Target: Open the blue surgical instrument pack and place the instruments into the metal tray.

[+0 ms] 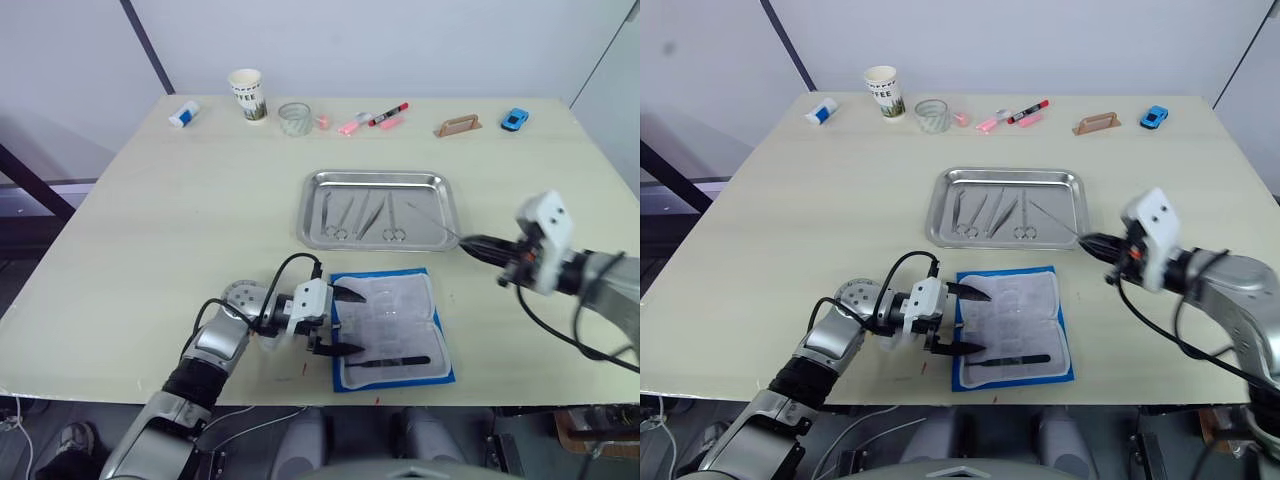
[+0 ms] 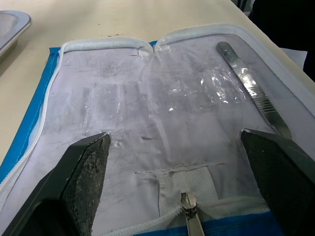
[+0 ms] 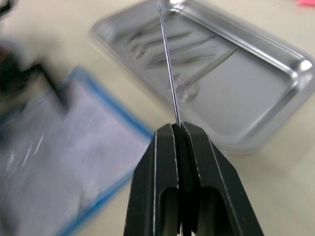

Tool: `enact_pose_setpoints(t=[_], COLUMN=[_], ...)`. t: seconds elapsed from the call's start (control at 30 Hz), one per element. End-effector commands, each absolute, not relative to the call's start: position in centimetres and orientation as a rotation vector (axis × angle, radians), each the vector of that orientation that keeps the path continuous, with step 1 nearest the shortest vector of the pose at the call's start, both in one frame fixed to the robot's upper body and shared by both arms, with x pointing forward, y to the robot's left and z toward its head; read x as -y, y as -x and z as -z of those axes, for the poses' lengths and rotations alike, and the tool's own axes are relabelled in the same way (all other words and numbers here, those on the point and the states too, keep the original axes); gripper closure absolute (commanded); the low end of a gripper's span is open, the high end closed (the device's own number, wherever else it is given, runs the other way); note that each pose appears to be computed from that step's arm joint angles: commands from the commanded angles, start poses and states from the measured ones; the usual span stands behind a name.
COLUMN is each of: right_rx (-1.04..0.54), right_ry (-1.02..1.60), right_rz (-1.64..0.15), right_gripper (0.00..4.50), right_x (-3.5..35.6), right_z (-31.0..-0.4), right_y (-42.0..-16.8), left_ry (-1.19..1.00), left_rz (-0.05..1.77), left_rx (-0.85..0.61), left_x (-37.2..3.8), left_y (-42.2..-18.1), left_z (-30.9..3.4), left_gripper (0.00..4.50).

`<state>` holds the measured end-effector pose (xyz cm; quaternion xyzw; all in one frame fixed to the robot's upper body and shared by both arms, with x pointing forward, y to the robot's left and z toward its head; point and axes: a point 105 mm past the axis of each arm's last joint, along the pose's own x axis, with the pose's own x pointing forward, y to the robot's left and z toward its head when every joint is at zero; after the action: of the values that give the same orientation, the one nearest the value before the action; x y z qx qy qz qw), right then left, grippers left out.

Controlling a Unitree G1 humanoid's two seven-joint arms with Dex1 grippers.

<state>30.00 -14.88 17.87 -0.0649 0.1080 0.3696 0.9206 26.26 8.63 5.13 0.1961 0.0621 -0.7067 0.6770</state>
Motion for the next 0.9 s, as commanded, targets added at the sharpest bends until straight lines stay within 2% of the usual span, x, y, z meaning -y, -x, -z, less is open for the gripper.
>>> enact_pose_setpoints(t=[0.03, 0.13, 0.47, 0.9], right_rx=[-0.236, -0.300, -0.367, -0.397], right_ry=[0.060, 0.018, -0.074, -0.087], right_rz=[-0.642, -0.507, -0.294, -0.217], right_gripper=[4.44, 4.44, 4.44, 4.44], right_x=[13.4, 12.2, 9.8, 10.0], right_z=[-18.2, -16.9, -15.0, -13.6], right_y=[-32.0, -34.0, -37.7, -38.8], left_ry=[-0.409, -0.406, -0.410, -0.407], left_rz=[1.587, 1.577, 1.578, 1.565], left_rx=[-0.279, -0.275, -0.271, -0.270], left_x=[-9.4, -9.5, -9.2, -9.2], left_y=[-25.2, -25.4, -25.3, -25.1], left_z=[-2.3, -2.4, -2.5, -2.3], left_gripper=[0.00, 0.00, 0.00, 0.00])
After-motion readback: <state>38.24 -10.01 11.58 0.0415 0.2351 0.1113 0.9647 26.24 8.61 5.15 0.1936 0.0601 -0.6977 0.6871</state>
